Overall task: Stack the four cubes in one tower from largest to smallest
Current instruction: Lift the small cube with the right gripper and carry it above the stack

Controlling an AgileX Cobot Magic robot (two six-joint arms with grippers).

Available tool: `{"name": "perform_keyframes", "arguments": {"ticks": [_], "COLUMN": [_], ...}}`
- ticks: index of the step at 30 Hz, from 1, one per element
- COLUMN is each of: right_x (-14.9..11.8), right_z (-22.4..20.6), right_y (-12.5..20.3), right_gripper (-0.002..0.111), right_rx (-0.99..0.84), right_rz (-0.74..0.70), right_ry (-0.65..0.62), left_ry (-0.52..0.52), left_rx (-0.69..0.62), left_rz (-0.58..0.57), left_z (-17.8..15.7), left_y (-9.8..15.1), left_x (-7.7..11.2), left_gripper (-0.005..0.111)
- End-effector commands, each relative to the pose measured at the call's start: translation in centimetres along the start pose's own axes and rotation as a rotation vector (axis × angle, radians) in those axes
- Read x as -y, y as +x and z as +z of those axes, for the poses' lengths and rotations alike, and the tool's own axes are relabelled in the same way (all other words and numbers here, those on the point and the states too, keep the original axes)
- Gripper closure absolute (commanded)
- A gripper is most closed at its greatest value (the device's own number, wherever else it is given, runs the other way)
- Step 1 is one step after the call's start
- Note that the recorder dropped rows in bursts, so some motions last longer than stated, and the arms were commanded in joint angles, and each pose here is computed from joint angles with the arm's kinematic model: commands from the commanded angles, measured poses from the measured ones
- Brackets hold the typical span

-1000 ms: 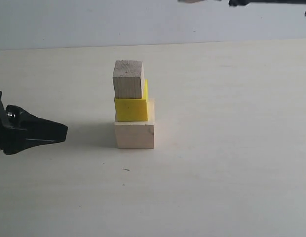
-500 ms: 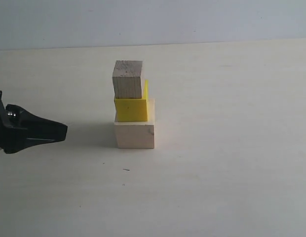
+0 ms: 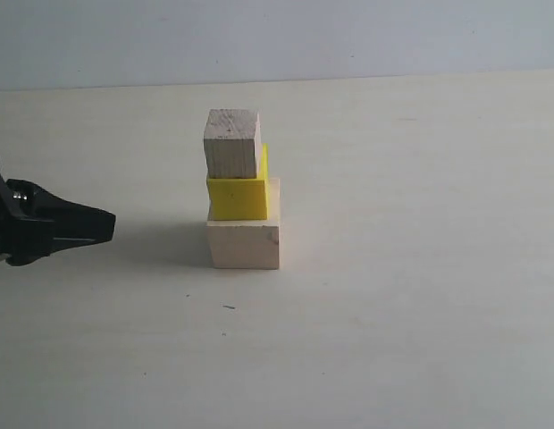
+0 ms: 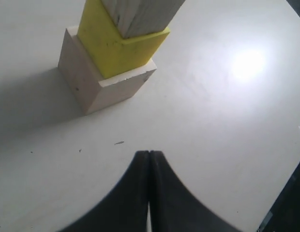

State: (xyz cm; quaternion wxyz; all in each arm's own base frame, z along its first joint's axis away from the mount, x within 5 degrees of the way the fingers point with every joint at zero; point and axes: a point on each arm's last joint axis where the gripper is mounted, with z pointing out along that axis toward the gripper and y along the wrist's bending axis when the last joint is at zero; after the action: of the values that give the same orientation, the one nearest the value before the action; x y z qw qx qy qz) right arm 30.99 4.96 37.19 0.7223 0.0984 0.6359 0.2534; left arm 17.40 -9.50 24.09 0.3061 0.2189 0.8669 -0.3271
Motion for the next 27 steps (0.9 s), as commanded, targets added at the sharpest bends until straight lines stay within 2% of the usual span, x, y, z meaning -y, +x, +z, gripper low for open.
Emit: {"name": "perform_keyframes", "arguments": {"ticks": [1,3,6,9,12,16,19,21,24,27], "right_x": [-2.5,-2.0,-1.0,-2.0,-2.8,-3.1,-3.3,-3.6,-3.2,-2.9], "right_z": [-0.8,-0.6,0.4,0.6,0.4,0.2,0.1,0.2,1.4,2.5], "right_y": [3.9,5.4,7.9,9.6,10.2,10.4,11.0,11.5,12.9,13.5], "right_gripper": [0.108,0.108,0.108,0.108,0.108,0.108,0.108,0.108,0.108,0.108], "right_rx": [-0.321,-0.416,-0.499,-0.463,-0.360,-0.317,-0.302,-0.286,-0.434,-0.484], "right_rz": [-0.627,-0.635,-0.546,-0.503,-0.617,-0.638,-0.536,-0.429,-0.428,-0.423], "right_ry": [-0.355,-0.376,-0.391,-0.616,-0.808,-0.876,-0.951,-1.057,-1.124,-1.138], "left_ry": [-0.018,-0.018,-0.018,-0.017,-0.014,-0.012,-0.010,-0.003,0.023,0.044], "left_rx": [0.023,0.023,0.023,0.022,0.020,0.021,0.019,0.015,0.001,-0.013], "left_rz": [0.003,0.003,0.003,0.003,0.003,0.001,0.001,0.001,0.000,0.002], "left_z": [-0.1,-0.1,-0.1,-0.1,-0.1,-0.1,-0.1,-0.1,-0.1,-0.2], "left_y": [-0.3,-0.3,-0.3,-0.3,-0.3,-0.3,-0.3,-0.3,-0.1,0.0], "left_x": [-0.1,-0.1,-0.1,-0.1,-0.1,0.0,0.0,0.0,0.3,0.5], "left_gripper": [0.107,0.107,0.107,0.107,0.107,0.107,0.107,0.107,0.107,0.107]}}
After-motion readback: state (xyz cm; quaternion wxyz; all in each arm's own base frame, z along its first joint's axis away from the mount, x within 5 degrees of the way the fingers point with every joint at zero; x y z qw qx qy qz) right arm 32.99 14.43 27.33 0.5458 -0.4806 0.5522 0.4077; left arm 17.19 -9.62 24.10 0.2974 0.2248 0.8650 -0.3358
